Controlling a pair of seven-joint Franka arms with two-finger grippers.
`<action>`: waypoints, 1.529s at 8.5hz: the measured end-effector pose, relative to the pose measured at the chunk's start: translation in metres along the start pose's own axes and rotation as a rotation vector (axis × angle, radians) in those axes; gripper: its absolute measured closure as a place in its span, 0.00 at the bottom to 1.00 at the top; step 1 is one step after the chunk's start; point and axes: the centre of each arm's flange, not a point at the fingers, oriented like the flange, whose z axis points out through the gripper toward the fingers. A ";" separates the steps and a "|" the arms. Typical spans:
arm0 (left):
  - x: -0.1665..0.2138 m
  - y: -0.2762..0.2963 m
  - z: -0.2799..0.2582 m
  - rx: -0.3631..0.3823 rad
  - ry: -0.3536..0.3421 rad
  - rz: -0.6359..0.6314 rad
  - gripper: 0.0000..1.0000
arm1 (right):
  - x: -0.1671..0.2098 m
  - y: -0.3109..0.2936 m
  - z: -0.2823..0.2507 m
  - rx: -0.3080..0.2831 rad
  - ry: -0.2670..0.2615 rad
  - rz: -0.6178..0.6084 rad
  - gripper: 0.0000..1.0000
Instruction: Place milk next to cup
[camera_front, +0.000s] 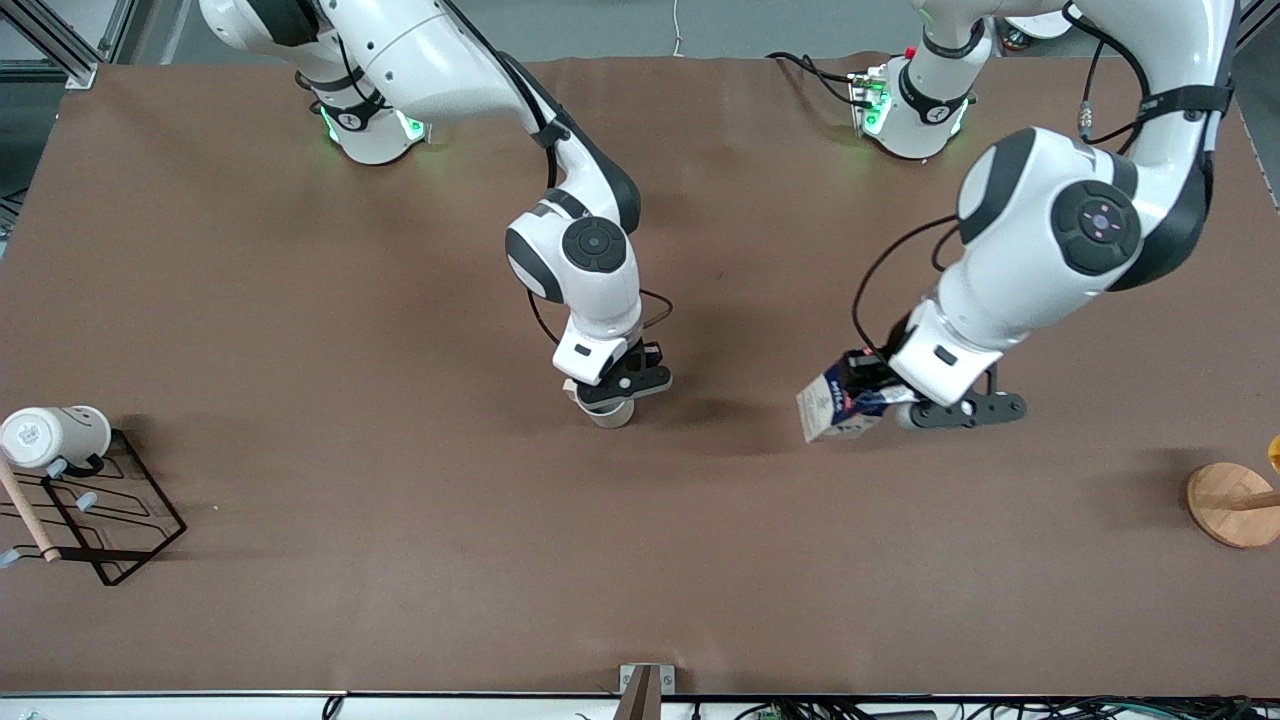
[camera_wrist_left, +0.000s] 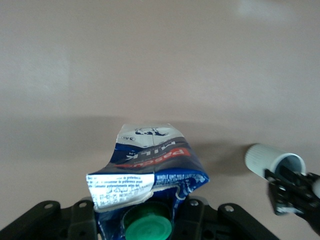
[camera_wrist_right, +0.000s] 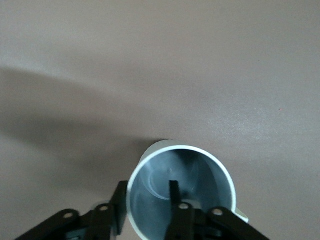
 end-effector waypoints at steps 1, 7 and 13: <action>-0.012 0.018 -0.001 -0.009 -0.009 -0.005 0.56 | 0.003 -0.001 -0.004 0.005 0.008 0.060 0.38; -0.080 0.104 -0.005 -0.006 -0.029 -0.033 0.56 | 0.051 0.091 -0.133 0.108 -0.066 0.349 0.00; -0.195 0.234 0.054 0.055 -0.015 0.055 0.56 | 0.031 0.485 -0.248 0.050 -0.145 0.346 0.00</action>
